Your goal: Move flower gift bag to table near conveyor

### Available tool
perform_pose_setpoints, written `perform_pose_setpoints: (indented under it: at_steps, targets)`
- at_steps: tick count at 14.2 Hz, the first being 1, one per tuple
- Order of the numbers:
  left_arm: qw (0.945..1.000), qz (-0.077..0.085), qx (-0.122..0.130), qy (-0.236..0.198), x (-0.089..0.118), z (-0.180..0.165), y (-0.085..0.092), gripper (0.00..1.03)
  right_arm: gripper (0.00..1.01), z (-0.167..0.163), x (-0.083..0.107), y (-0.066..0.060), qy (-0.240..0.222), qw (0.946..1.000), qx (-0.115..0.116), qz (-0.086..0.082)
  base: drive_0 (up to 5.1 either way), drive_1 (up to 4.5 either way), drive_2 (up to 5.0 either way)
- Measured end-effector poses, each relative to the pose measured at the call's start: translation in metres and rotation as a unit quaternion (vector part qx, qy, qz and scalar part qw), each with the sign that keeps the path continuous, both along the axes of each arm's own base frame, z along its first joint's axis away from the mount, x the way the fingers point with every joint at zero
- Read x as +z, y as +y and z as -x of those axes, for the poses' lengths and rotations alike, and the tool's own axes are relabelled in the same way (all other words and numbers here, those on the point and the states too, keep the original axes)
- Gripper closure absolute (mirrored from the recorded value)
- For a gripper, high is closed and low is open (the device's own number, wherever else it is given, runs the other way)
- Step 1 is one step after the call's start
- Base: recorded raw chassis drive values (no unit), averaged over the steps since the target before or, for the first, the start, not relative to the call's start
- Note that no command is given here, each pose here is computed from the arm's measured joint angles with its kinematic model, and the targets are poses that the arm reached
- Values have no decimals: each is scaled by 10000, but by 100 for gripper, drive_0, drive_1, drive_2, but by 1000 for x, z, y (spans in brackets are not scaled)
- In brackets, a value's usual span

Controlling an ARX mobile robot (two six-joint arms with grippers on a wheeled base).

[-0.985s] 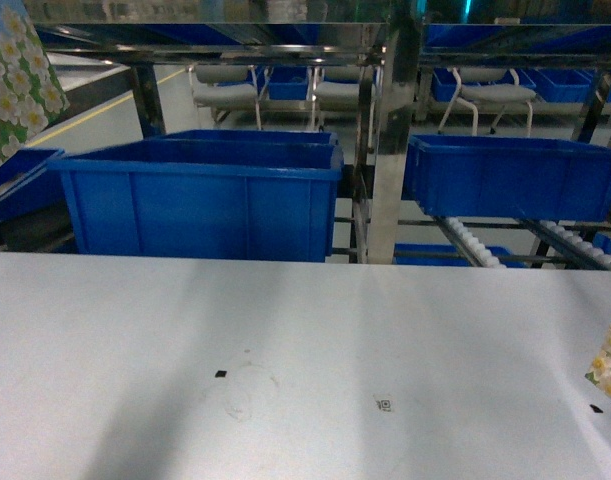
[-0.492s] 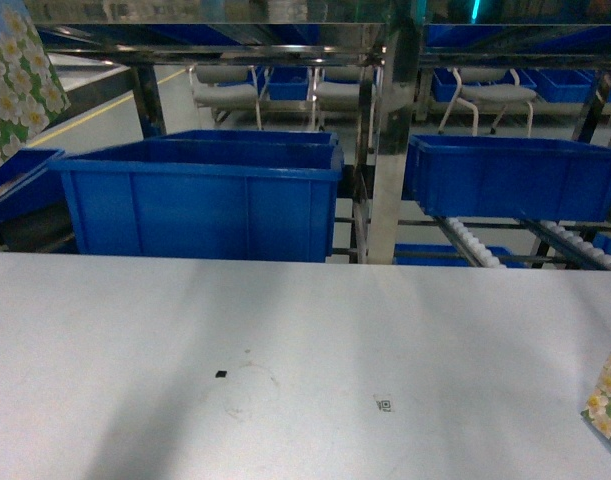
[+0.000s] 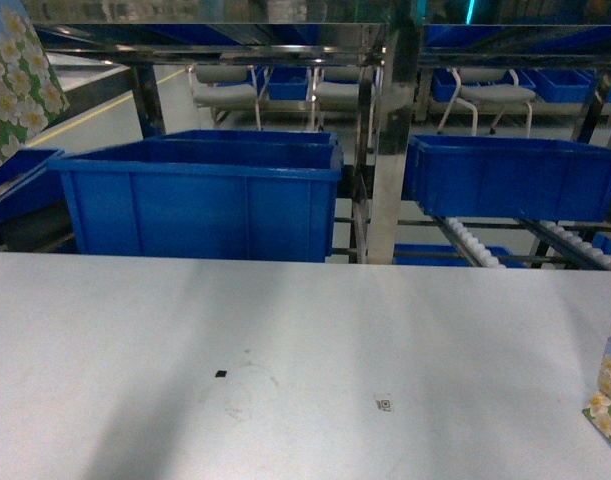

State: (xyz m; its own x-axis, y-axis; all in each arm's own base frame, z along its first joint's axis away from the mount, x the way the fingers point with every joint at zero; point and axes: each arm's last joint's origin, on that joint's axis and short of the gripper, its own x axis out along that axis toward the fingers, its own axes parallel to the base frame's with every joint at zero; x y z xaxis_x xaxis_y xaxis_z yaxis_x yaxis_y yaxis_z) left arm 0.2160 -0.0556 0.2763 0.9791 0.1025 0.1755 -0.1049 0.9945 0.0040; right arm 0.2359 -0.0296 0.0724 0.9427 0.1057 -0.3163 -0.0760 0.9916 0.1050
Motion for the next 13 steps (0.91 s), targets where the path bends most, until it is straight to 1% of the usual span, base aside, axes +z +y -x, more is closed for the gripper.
perform_pose_setpoints:
  at_steps: [1,2,3,4,5,6,7,8,9,10,11,12,13]
  targets:
    - [10000,0,2,0,0,0,0,101,87,8,-6,2,281,9996,-42,-20,0,0,0]
    - [10000,0,2,0,0,0,0,101,77,17,-9,3,447,9990,-95,-25,0,0,0]
    - [10000,-2,2,7,0,0,0,101,66,22,-6,4,419,9990,-132,-8,0,0,0]
    - [10000,1,0,-2,0,0,0,101,57,23,-1,4,290,9994,-170,24,0,0,0]
    - [10000,-1,2,2,0,0,0,101,43,25,4,4,186,9995,-231,61,0,0,0]
    - [10000,-1,2,2,0,0,0,101,30,28,5,4,171,9995,-270,80,0,0,0]
    - [10000,-1,0,2,0,0,0,101,19,28,11,5,37,9995,-307,117,0,0,0]
    - [10000,-1,2,2,0,0,0,101,9,27,20,5,-187,9991,-340,156,0,0,0]
    - [10000,0,-2,0,0,0,0,101,1,26,31,5,-488,9978,-389,206,0,0,0]
    - [10000,-1,0,2,0,0,0,101,4,26,42,6,-785,9954,-461,285,0,0,0]
    - [10000,-1,2,2,0,0,0,101,3,27,52,5,-1042,9924,-535,386,0,0,0]
    - [10000,-1,2,2,0,0,0,101,3,28,61,3,-1267,9879,-738,500,0,0,0]
    - [10000,-1,2,2,0,0,0,101,3,31,71,-3,-1519,9811,-1024,618,0,0,0]
